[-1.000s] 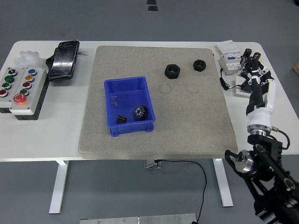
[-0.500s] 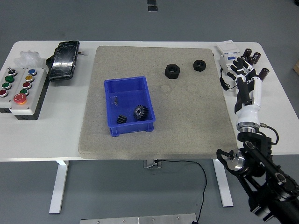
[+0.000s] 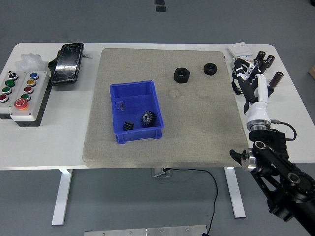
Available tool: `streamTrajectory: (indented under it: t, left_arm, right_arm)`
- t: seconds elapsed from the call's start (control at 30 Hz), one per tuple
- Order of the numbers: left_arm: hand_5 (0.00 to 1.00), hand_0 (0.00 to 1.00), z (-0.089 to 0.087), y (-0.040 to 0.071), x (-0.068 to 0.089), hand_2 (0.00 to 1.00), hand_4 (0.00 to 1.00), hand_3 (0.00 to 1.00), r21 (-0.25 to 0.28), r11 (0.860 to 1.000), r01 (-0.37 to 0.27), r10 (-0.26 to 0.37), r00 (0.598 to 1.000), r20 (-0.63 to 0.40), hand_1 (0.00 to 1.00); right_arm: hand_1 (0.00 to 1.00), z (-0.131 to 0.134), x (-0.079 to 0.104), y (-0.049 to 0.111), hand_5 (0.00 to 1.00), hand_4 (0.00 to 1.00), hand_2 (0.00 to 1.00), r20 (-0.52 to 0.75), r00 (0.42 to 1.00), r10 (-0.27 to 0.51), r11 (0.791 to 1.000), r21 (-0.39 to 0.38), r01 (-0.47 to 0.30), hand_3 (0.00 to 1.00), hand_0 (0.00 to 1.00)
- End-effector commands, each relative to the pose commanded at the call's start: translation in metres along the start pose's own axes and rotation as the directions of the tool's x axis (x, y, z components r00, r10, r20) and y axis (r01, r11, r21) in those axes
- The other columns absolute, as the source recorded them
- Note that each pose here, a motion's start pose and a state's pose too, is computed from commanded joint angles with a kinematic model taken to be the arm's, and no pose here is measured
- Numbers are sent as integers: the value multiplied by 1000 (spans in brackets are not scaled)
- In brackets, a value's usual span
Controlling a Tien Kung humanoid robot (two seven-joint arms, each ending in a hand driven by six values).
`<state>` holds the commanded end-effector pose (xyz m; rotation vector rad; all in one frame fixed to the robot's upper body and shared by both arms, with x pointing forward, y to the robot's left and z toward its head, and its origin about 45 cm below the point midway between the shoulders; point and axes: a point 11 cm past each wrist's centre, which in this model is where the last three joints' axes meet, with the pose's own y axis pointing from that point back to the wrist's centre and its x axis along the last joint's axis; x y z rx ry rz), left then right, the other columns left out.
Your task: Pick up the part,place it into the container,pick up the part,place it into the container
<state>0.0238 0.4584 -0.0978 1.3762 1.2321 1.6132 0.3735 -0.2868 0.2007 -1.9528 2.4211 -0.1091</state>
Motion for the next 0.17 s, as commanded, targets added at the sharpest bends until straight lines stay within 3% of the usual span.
streamTrajectory:
  t: [0.17]
  left_arm:
    - [410,594,5,1,0,636,651,678,-11,1000,-1,1,1000,2,636]
  right_arm:
    - [771,0,9,-5,552,743,764,18,1000,-6,999,-46,6,715,755]
